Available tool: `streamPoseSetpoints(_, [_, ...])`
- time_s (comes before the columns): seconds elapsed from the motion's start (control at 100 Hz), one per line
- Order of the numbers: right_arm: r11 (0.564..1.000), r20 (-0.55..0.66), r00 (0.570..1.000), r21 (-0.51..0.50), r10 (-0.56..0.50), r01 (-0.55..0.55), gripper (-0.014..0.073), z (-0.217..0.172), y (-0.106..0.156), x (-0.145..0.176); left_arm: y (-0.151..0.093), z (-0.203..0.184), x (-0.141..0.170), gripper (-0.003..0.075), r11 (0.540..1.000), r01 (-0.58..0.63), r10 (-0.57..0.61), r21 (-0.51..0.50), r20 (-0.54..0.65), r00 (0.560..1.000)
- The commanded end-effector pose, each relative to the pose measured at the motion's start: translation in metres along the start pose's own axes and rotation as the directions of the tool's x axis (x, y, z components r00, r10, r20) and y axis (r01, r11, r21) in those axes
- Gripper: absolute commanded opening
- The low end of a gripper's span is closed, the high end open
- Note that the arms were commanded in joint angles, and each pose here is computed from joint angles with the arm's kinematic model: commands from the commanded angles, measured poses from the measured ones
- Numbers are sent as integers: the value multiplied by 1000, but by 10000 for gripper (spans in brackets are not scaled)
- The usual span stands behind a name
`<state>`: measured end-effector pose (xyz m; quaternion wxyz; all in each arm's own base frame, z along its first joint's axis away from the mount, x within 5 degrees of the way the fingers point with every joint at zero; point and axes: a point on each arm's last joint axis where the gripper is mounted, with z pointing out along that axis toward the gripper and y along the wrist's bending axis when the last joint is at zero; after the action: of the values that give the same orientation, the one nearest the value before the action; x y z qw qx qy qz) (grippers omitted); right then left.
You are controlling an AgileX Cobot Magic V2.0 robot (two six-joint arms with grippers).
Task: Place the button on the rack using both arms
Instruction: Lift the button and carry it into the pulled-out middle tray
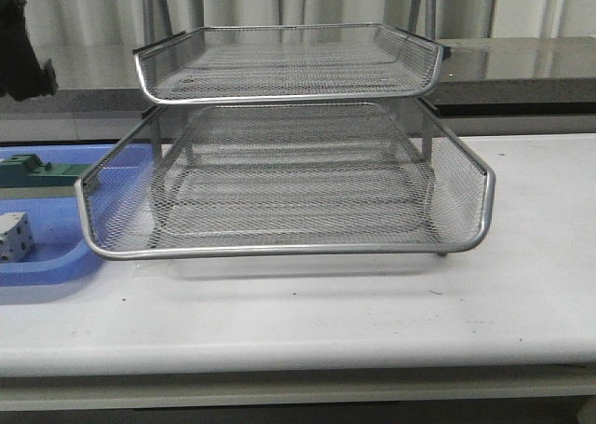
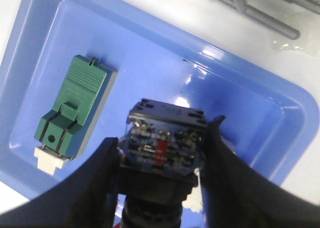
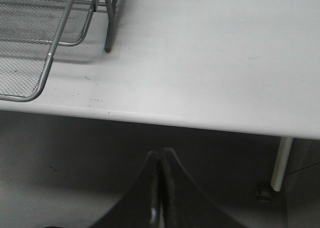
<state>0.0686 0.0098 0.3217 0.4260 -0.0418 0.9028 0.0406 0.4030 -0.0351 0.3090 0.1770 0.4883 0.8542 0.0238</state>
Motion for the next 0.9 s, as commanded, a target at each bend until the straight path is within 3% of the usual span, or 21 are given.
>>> streamPoseSetpoints(0.0, [1000,81,997,7,-6,6,-71,-7,0,-12,-11,-55,-4,-20,998,15,-10,-69,76,997])
streamPoseSetpoints(0.4, [1000,81,997,7,-6,6,-71,-7,0,-12,-54,-126,-17,-20,990,74,-47,-117,218,975])
streamPoseSetpoints(0.68, [1000,81,997,7,-6,6,-71,-7,0,-12,-118,-119,-55,-20,994,-103,105,-19,241,965])
streamPoseSetpoints(0.89, [1000,81,997,7,-6,6,-71,-7,0,-12,-170,-101,-81,-20,961,-270,247,68,241,939])
